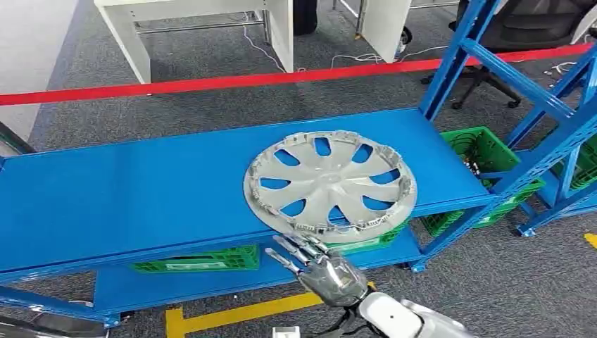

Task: Take the parts from the cabinet and place them on the table.

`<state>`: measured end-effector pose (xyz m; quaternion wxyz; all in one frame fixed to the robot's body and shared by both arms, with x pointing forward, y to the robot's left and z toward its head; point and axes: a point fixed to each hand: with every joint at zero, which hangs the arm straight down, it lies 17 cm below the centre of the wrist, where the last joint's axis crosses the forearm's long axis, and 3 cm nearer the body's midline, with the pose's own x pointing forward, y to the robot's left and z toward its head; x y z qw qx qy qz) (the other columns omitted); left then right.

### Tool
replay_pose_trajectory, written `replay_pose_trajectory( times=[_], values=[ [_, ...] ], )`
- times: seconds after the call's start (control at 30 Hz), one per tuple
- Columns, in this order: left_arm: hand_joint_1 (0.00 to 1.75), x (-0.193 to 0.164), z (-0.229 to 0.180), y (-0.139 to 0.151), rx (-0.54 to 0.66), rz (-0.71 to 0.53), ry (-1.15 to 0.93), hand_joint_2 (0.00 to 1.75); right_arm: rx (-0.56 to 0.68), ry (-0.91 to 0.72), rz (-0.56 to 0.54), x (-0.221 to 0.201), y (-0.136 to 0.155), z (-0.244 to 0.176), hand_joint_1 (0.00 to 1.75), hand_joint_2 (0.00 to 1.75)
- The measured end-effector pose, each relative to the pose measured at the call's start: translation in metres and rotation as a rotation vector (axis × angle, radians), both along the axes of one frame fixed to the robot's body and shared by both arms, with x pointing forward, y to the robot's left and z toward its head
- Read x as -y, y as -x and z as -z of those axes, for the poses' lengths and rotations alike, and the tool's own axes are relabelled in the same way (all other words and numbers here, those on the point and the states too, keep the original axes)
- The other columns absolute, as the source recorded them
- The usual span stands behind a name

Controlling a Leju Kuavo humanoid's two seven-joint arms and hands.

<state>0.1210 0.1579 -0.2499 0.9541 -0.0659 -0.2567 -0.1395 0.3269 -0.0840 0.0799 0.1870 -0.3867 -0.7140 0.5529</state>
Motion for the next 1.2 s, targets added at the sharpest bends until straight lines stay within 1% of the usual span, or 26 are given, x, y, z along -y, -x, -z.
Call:
replay_pose_trajectory(
  times=[0.2, 0.6, 0.83, 1.2],
  values=[
    [0.0, -0.002, 0.0, -0.001, 0.0, -0.009, 0.003, 1.75, 0.05, 0.002, 0.049, 0.012, -0.01, -0.012, 0.0, 1.75],
    [0.0, -0.003, 0.0, -0.001, 0.001, -0.01, 0.002, 1.75, 0.07, -0.005, 0.08, 0.024, -0.017, -0.02, 0.0, 1.75],
    [0.0, -0.002, -0.001, -0.001, 0.011, -0.009, 0.004, 1.75, 0.053, 0.026, 0.127, 0.052, -0.015, -0.009, 0.0, 1.75],
    [0.0, -0.001, -0.001, -0.001, 0.012, -0.009, 0.005, 1.75, 0.014, 0.088, 0.122, 0.071, -0.003, 0.014, 0.0, 1.75]
  ],
)
